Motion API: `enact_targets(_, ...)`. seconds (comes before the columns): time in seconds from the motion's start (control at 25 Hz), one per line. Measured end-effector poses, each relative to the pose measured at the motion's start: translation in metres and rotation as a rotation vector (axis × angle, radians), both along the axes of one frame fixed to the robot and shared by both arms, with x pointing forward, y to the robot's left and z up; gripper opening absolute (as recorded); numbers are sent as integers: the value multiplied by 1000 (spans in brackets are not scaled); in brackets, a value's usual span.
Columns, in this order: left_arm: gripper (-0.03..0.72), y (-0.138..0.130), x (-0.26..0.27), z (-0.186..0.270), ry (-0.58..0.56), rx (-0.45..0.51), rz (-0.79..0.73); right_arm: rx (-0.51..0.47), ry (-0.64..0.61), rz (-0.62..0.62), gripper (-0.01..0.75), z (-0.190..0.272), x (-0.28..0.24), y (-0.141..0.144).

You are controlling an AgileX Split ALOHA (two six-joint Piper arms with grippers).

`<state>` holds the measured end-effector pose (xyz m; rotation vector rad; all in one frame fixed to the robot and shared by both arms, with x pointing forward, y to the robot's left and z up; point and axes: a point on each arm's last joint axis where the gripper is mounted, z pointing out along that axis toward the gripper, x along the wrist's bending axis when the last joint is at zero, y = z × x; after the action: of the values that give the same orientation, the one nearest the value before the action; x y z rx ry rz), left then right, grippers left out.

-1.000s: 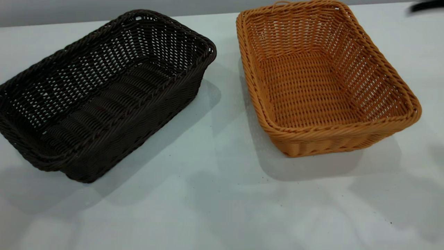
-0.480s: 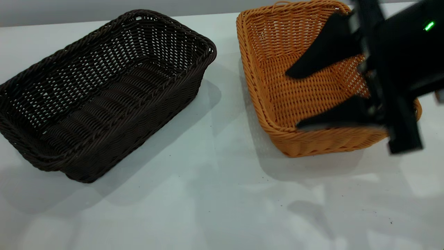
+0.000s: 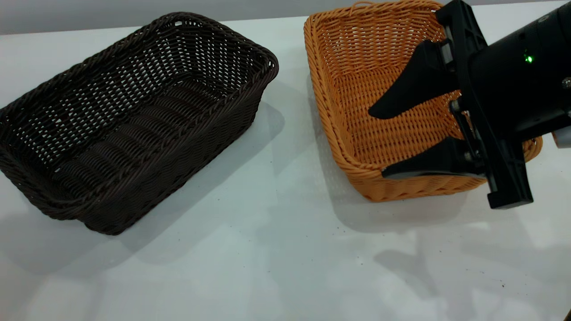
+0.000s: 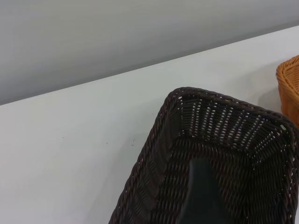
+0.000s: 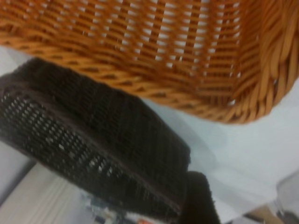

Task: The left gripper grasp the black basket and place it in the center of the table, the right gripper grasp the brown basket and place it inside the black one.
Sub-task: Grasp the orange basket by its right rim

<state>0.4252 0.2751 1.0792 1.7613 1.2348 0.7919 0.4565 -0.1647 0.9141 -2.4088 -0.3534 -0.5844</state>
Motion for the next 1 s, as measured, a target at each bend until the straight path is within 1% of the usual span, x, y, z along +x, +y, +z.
enact_targets(0.16, 421, 0, 0, 0, 0, -1, 0, -57, -10, -33, 459, -3, 3, -5)
enact_targets(0.44, 421, 0, 1, -1, 4, -1, 0, -79, 11, -36, 459, -10, 3, -5)
enact_targets(0.64, 421, 0, 1, -1, 4, -1, 0, -117, 40, 8, 459, -27, 3, -5)
enact_targets(0.8, 421, 0, 1, -1, 5, -3, 1, -146, 22, 62, 459, -33, 3, -5)
enact_targets(1.0, 421, 0, 1, -1, 4, -2, 1, -159, 7, 63, 459, -32, 5, -5)
